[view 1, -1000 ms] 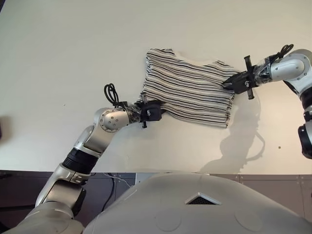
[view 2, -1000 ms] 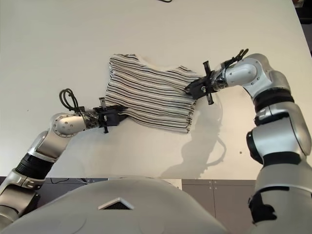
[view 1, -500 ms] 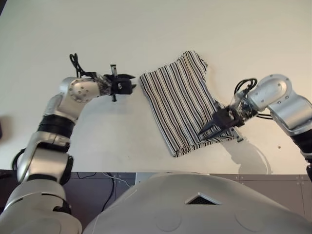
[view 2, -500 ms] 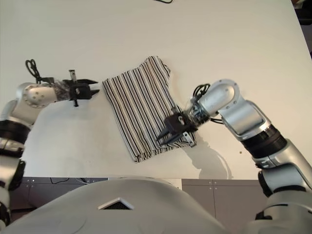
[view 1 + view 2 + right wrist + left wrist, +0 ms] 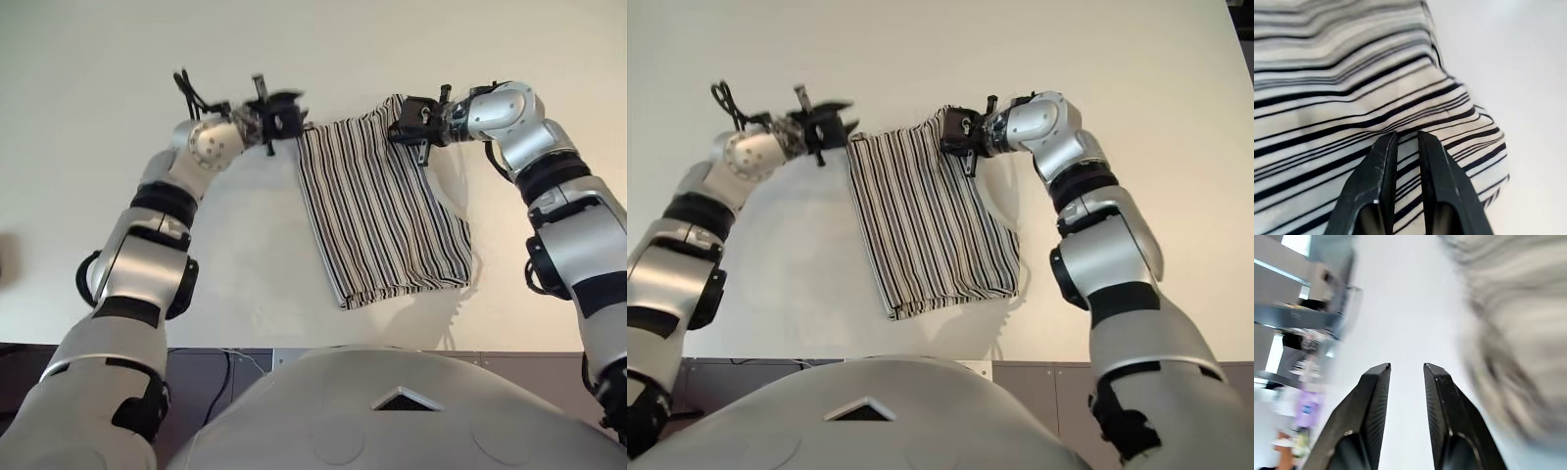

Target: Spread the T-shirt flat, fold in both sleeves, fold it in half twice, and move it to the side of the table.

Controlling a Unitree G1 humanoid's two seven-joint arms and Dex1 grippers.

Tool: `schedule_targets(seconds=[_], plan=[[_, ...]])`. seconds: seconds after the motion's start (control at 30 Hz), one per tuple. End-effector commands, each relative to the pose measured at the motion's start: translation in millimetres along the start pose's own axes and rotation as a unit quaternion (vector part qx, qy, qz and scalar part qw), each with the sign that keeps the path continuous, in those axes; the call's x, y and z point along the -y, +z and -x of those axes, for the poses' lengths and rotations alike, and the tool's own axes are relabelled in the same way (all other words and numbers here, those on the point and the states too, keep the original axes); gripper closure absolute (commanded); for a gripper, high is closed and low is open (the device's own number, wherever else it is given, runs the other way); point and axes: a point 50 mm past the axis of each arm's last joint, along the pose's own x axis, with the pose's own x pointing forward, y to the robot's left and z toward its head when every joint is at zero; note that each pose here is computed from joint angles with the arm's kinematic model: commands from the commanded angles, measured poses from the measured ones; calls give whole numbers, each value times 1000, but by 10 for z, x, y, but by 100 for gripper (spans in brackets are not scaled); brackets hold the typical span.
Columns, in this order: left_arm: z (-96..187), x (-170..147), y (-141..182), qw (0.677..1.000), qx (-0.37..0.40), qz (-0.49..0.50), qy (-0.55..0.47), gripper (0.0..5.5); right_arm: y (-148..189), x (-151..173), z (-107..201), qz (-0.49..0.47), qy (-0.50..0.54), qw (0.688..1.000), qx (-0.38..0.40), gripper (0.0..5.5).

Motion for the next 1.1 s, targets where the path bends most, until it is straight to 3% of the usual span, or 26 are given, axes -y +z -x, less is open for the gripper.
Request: schedule_targets(seconds=[0.03, 0.13, 0.2, 0.33, 0.47, 0.57, 0.7, 0.83, 0.97, 1.1], plan=[[13, -600, 217, 991, 49, -41, 118, 427, -168, 29, -11, 3, -42, 996, -82, 476], [187, -756, 215, 984, 60, -66, 153, 427, -452, 91, 179, -32, -105, 980, -166, 476], [295, -624, 183, 987, 68, -62, 133, 427, -557, 103, 281, -71, -124, 974, -177, 476], [457, -214, 266, 993, 99, -29, 59, 427, -466, 135, 340, -143, -110, 981, -69, 476], [612, -255, 350, 994, 99, -1, 36, 427, -352, 311, 625, -147, -113, 982, 34, 476], [683, -86, 539, 991, 129, 17, -10, 427, -165, 464, 845, -130, -122, 977, 114, 476], [644, 237, 674, 981, 156, 7, -111, 427, -159, 63, 1051, -67, -10, 990, 127, 476], [761, 438, 800, 975, 166, 33, -146, 427, -141, -208, 1195, -48, 50, 992, 107, 476], [834, 972, 812, 972, 140, 88, -168, 427, -61, -491, 1314, -43, 91, 989, 108, 476], [963, 1374, 601, 968, 85, 56, -229, 427, -93, -779, 1385, -30, 120, 989, 86, 476]])
